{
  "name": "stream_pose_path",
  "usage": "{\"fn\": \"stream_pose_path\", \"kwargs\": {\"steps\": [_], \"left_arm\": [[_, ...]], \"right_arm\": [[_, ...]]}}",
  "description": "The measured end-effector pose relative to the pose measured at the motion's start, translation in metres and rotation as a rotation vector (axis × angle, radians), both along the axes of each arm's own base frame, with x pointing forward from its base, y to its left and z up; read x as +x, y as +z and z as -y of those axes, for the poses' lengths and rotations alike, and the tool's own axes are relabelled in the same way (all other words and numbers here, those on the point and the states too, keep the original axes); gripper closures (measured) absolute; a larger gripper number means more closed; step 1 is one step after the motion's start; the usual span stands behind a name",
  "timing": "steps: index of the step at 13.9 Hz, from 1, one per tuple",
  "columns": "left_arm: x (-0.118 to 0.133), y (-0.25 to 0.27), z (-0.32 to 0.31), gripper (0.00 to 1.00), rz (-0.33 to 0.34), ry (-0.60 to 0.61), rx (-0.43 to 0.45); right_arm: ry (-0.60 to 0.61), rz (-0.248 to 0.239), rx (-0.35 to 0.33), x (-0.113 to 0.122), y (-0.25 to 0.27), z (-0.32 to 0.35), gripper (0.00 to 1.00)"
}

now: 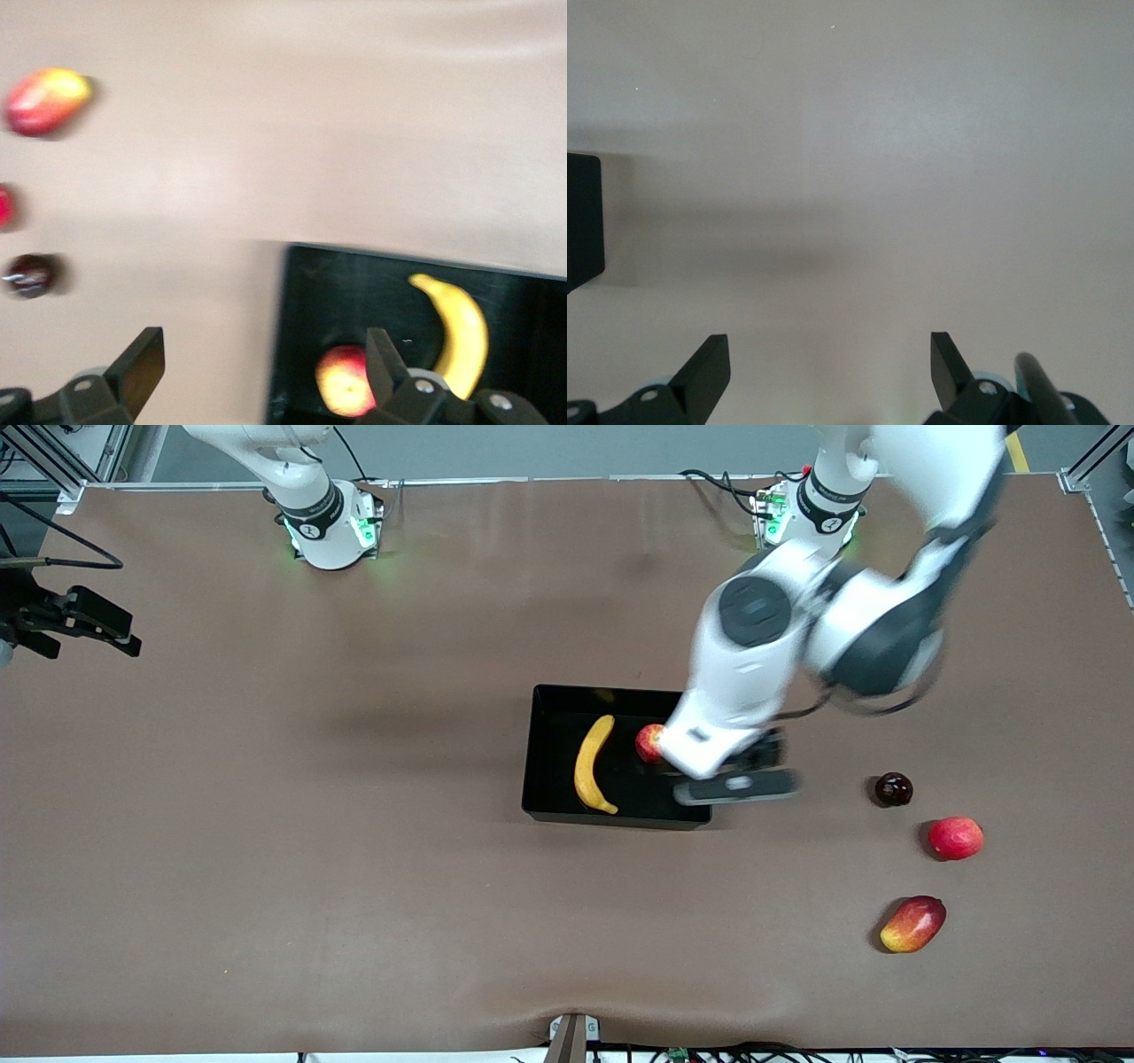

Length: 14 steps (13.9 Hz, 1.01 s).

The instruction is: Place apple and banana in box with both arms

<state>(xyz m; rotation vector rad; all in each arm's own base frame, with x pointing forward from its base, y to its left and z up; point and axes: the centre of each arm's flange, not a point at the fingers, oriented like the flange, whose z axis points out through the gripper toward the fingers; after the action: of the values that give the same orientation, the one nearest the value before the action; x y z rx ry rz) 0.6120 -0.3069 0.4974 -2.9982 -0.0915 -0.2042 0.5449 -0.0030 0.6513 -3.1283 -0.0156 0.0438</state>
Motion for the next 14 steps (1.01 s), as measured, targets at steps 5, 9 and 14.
{"fn": "stream_pose_path", "kwargs": {"steps": [5, 9, 14], "left_arm": [[0.014, 0.041, -0.118, 0.0, -0.07, 0.127, 0.004], [0.014, 0.075, -0.211, 0.0, -0.105, 0.148, -0.059], [-0.025, 0.115, -0.241, 0.0, -0.11, 0.106, -0.059]], "right_arm": [[0.0, 0.0, 0.0, 0.0, 0.0, 0.0, 0.0], [-0.001, 0.0, 0.0, 0.0, 0.0, 0.001, 0.0], [-0.003, -0.001, 0.0, 0.0, 0.0, 0.002, 0.0]]}}
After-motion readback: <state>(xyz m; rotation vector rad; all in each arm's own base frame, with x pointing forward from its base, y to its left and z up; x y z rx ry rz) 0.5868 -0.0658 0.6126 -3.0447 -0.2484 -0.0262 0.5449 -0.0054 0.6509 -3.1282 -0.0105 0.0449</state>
